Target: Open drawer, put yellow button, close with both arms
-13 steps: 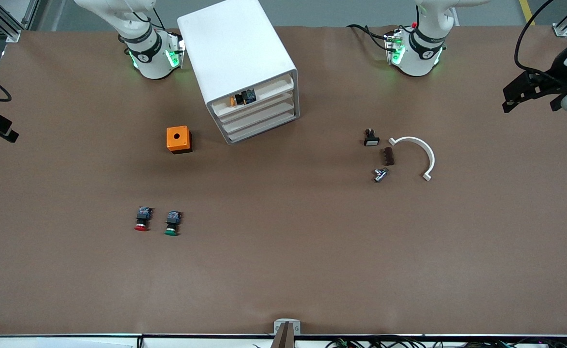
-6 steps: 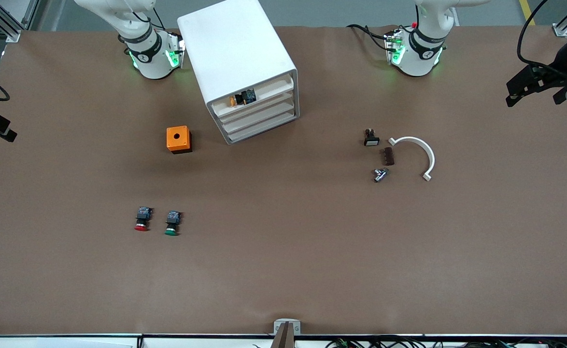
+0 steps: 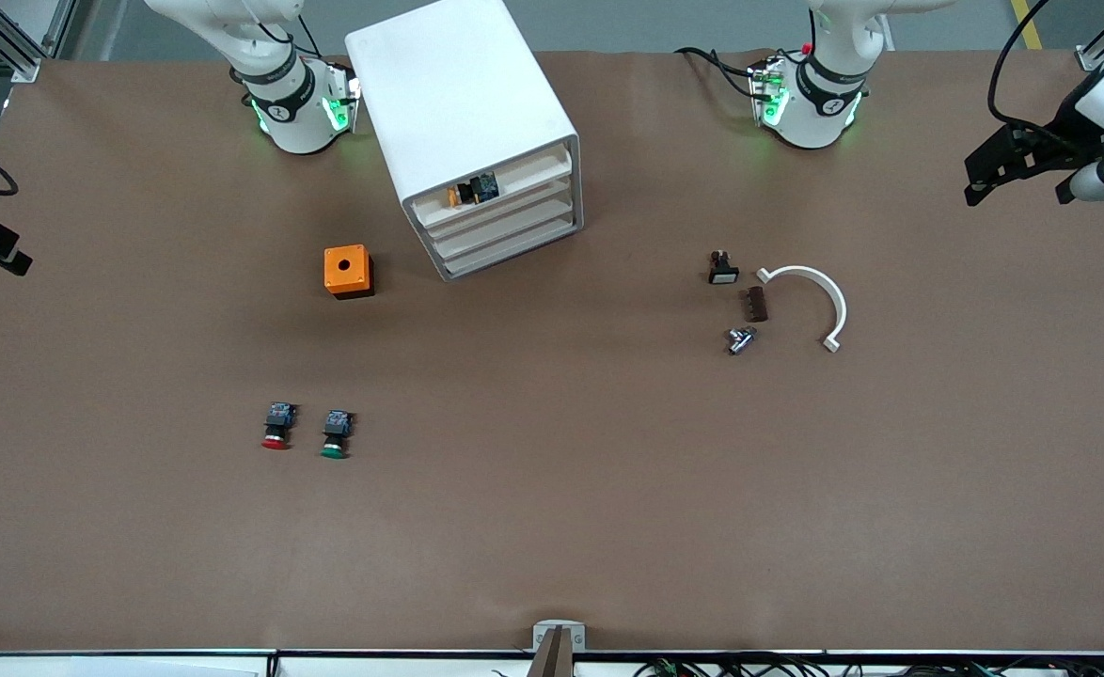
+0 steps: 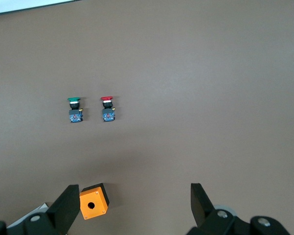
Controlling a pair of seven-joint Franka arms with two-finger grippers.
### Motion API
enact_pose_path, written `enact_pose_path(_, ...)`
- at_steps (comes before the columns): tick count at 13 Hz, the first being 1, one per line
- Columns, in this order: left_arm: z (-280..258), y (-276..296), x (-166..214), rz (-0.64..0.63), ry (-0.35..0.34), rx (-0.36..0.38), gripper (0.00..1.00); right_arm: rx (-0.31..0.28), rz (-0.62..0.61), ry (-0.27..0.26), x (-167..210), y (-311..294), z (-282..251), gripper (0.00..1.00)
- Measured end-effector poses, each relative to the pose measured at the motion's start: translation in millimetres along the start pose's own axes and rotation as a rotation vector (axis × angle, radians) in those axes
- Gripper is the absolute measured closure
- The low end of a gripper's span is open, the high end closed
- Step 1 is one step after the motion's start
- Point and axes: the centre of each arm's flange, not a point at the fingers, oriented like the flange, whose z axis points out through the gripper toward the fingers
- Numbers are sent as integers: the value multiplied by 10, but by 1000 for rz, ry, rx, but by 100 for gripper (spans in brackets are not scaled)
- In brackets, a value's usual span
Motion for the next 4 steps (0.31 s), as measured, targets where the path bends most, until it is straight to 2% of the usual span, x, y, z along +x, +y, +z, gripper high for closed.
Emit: enact_pose_path(4, -39, -11, 3, -3, 9, -5, 0, 0, 2, -2, -2, 9, 1, 0)
